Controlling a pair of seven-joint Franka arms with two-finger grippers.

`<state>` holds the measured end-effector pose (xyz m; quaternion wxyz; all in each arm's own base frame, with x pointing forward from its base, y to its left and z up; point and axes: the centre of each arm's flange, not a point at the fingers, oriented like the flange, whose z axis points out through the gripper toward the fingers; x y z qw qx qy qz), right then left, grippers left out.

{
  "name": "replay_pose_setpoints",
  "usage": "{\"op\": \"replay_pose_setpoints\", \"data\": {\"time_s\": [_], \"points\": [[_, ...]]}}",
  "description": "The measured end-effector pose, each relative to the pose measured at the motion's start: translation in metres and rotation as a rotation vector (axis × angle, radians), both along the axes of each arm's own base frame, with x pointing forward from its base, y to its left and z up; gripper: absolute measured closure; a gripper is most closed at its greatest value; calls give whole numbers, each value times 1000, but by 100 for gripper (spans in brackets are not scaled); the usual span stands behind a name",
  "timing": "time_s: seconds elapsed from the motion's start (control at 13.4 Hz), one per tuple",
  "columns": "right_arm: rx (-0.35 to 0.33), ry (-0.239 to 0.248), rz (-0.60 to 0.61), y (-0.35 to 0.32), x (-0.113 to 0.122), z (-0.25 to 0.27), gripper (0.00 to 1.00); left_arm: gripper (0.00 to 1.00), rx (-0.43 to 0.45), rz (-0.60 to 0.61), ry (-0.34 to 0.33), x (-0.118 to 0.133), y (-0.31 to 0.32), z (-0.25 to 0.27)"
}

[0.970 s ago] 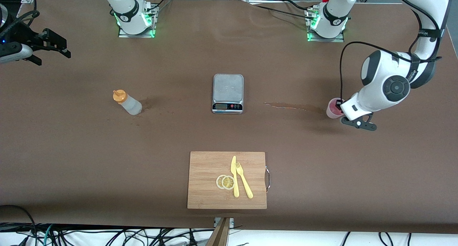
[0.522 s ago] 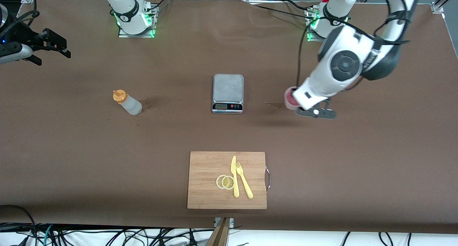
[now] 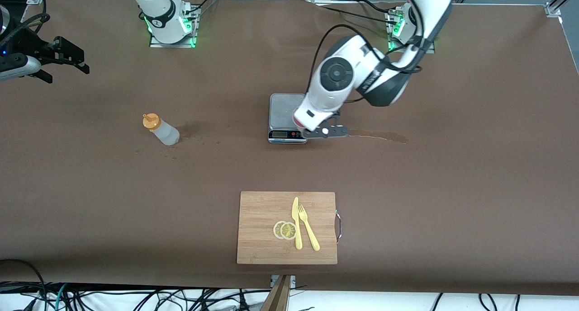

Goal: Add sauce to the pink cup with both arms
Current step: 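Carry the pink cup with the left gripper onto the scale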

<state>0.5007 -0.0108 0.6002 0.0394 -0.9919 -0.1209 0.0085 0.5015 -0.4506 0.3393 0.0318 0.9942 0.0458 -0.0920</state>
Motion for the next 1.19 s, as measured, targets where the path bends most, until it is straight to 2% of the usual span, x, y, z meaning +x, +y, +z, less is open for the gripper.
{"op": "replay_pose_setpoints", "data": {"time_s": [0.3,0.82,1.04,1.19], "points": [[1,12,0,0,-1,-6,0,96,21,-15,41,-36,-41,-40],[1,33,1,0,-2,-16,0,96,23,-13,65,-39,-45,-73],[2,41,1,0,-3,-20,0,70,25,-11,67,-40,-46,-74],[2,44,1,0,-3,-21,0,49,28,-1,68,-39,-45,-72]]}}
